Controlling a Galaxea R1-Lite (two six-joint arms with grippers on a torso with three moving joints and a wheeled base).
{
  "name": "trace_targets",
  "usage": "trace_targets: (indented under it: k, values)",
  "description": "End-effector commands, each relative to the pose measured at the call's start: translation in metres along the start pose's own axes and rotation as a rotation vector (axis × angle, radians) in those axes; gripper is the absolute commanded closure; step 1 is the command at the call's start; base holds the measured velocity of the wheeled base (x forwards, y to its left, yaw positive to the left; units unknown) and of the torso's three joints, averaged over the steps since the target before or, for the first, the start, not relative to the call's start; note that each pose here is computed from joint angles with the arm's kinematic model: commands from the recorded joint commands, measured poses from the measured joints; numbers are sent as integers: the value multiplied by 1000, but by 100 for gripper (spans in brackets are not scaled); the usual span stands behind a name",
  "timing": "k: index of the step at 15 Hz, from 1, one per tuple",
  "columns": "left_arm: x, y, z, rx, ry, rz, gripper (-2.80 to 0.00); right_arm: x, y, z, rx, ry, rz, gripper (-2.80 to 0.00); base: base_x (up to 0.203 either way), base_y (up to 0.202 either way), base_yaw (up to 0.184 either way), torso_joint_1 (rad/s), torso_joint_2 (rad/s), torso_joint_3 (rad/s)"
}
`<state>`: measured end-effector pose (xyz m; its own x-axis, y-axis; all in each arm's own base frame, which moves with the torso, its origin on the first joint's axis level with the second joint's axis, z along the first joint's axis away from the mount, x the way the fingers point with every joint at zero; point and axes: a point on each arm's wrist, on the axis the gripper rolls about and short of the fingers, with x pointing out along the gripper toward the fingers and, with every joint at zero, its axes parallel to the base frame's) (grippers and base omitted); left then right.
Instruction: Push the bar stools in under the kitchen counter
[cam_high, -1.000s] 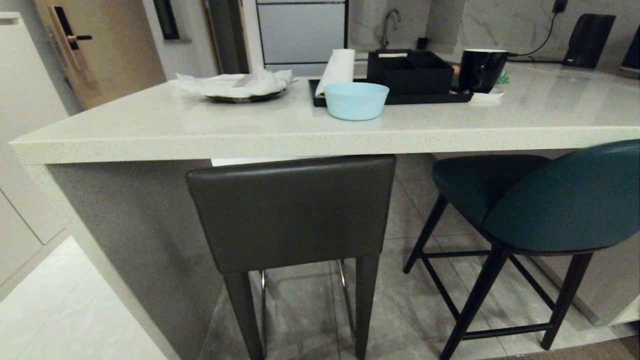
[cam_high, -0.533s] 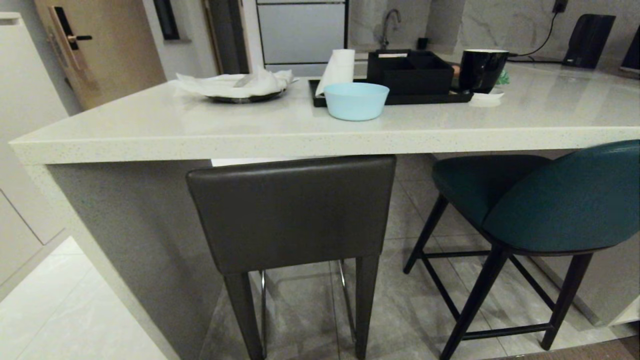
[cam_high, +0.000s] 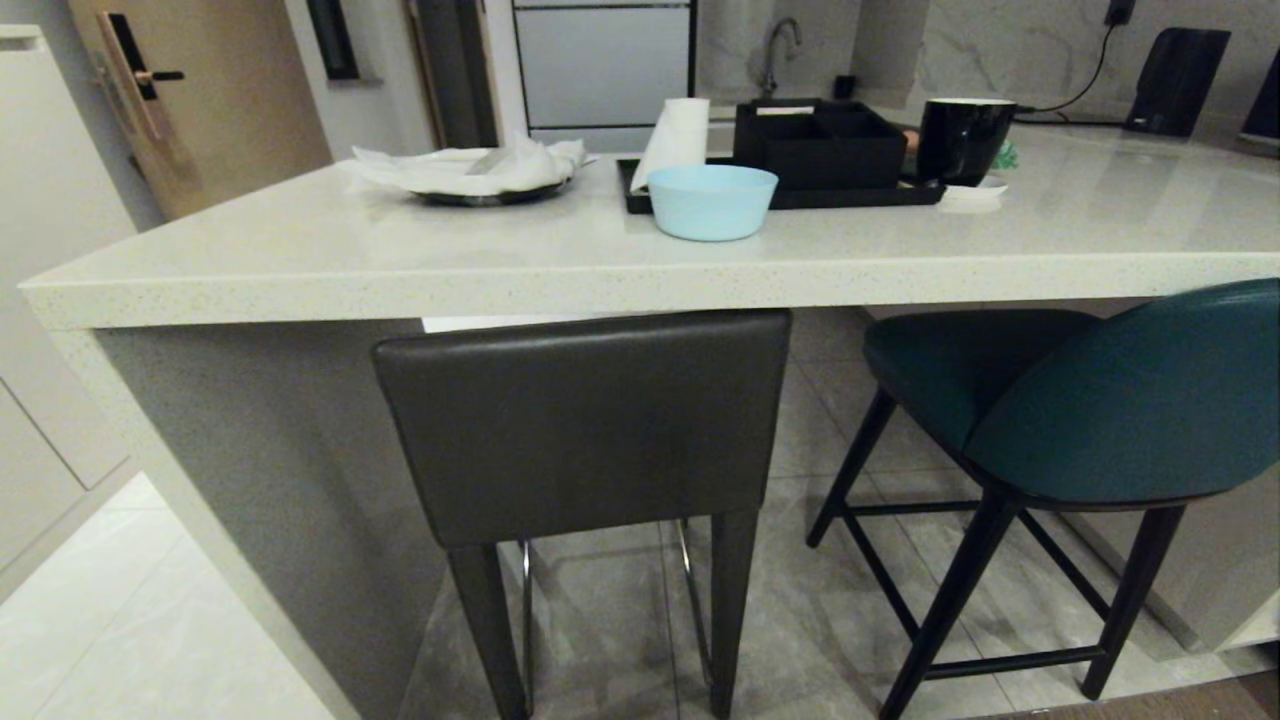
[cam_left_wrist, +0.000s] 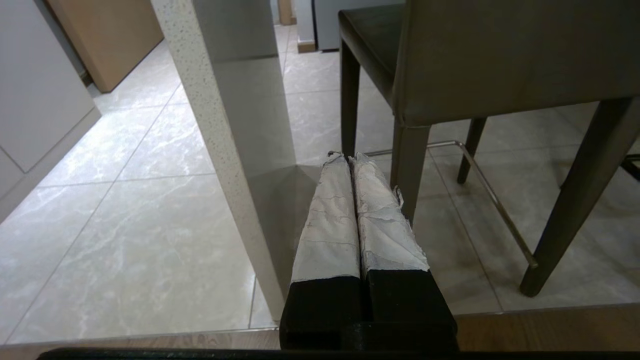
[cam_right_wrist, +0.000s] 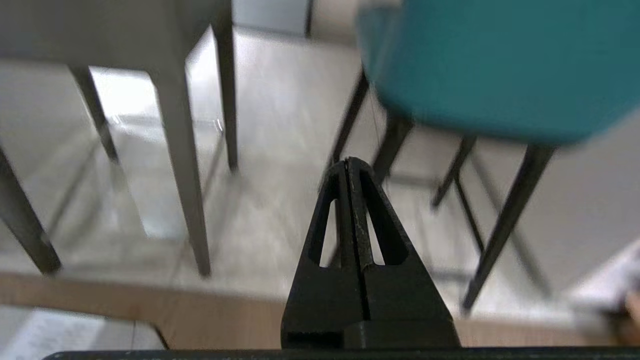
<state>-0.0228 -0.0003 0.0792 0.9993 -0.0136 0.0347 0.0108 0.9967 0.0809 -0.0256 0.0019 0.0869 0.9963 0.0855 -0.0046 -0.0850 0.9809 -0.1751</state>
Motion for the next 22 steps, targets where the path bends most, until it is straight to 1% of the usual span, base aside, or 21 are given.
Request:
trace_targets:
  k: [1,2,4,5,6,7,8,9,11,13,15,16,18,22]
  values:
    - [1,0,-5,2,15,-1,0,3,1,-13,56,16,-33,0,0,0,0,0,0,0]
    - [1,0,-5,-2,15,1,0,3,0,-12,85,13,-70,0,0,0,0,0,0,0]
    - [1,0,-5,-19,14,5,0,3,0,-12,65,10,-65,0,0,0,0,0,0,0]
    - [1,0,-5,-8,13,4,0,3,1,-12,65,9,-63,0,0,0,0,0,0,0]
    - [1,0,-4,-11,10,2,0,2,1,-11,69,8,-56,0,0,0,0,0,0,0]
    - [1,0,-4,-24,9,9,0,3,1,-12,75,8,-56,0,0,0,0,0,0,0]
    - [1,0,-4,-58,8,9,0,3,1,-12,81,7,-57,0,0,0,0,0,0,0]
    - [1,0,-4,-79,9,12,0,3,1,-12,84,7,-58,0,0,0,0,0,0,0]
    - [1,0,-4,-73,9,12,0,3,1,-12,80,7,-53,0,0,0,0,0,0,0]
    - [1,0,-4,-71,12,12,0,2,1,-11,92,6,-58,0,0,0,0,0,0,0]
    - [0,0,-4,-69,34,10,0,3,1,-12,95,7,-58,0,0,0,0,0,0,0]
    - [0,0,-4,-57,48,8,0,3,1,-12,95,7,-57,0,0,0,0,0,0,0]
    - [-1,0,-4,-53,49,6,0,3,0,-12,110,6,-62,0,0,0,0,0,0,0]
    - [-1,0,-4,-55,44,7,0,3,0,-12,110,6,-61,0,0,0,0,0,0,0]
